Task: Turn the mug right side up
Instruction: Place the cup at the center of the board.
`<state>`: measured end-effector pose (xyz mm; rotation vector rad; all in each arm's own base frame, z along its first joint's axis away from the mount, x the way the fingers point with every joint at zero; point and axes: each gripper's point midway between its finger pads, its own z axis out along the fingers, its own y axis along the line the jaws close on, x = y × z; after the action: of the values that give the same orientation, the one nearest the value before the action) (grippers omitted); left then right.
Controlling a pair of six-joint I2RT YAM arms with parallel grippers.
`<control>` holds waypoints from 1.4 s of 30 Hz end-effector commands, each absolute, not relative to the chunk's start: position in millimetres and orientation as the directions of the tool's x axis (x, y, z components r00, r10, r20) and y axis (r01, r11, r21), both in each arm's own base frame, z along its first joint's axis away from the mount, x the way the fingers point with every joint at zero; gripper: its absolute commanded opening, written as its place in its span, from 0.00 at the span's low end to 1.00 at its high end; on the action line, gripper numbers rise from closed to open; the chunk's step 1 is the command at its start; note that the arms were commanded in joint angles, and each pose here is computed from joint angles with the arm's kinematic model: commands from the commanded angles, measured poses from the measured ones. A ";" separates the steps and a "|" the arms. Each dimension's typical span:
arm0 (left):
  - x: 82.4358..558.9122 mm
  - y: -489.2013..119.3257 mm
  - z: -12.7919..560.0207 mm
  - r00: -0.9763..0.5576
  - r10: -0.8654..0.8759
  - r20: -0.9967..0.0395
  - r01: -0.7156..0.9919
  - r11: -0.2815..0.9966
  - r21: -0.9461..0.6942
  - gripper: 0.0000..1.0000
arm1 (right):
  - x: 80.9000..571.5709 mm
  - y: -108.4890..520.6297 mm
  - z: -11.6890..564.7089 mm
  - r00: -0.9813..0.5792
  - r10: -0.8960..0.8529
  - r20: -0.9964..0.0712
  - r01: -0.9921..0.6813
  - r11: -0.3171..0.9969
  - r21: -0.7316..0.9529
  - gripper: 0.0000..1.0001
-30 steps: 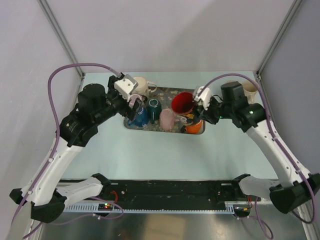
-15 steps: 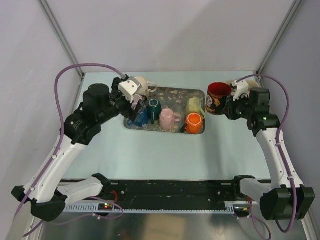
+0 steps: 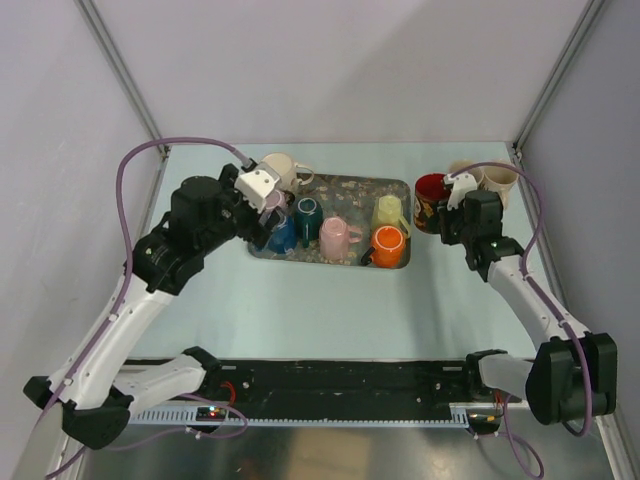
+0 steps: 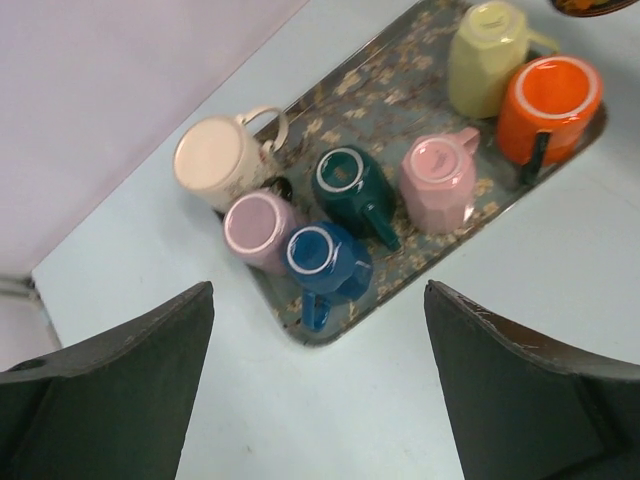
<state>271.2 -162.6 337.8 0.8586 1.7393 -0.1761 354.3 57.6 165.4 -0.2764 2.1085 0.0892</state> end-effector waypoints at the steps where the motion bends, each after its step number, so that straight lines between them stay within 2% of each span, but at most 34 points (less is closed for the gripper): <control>1: 287.1 -125.4 339.0 -0.197 0.379 -0.904 0.443 0.857 0.263 0.90 | 392.4 54.5 235.9 -0.219 -0.145 -0.965 -0.128 0.985 -0.119 0.00; 5: 294.4 -92.2 325.6 -0.315 0.209 -0.926 0.270 0.955 0.124 0.91 | 390.6 53.8 221.3 -0.247 -0.146 -0.958 -0.109 0.987 -0.122 0.00; 9: 307.9 -64.8 304.6 -0.405 0.077 -0.911 0.150 0.989 0.017 0.90 | 391.7 46.5 211.7 -0.277 -0.126 -0.952 -0.072 0.991 -0.110 0.00; 14: 323.4 -62.2 266.9 -0.527 -0.023 -0.850 0.134 0.985 -0.110 0.86 | 396.1 36.9 202.5 -0.301 -0.111 -0.947 -0.038 0.994 -0.104 0.00; 24: 336.4 -63.1 182.0 -0.720 -0.129 -0.682 0.049 0.971 -0.235 0.78 | 401.6 40.1 182.8 -0.344 -0.091 -0.935 -0.043 0.996 -0.081 0.00; 35: 386.3 -60.9 120.3 -0.812 -0.122 -0.571 0.013 0.974 -0.227 0.64 | 396.6 40.6 174.5 -0.377 -0.073 -0.923 -0.052 0.997 -0.058 0.00; 42: 428.4 -54.5 103.5 -0.821 -0.101 -0.562 0.001 0.984 -0.178 0.54 | 394.1 38.7 173.7 -0.387 -0.060 -0.920 -0.053 0.998 -0.043 0.00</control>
<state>390.4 -59.7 86.8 -0.0715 2.6114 -0.2600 366.0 37.3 119.2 -0.1422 2.1792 -0.0439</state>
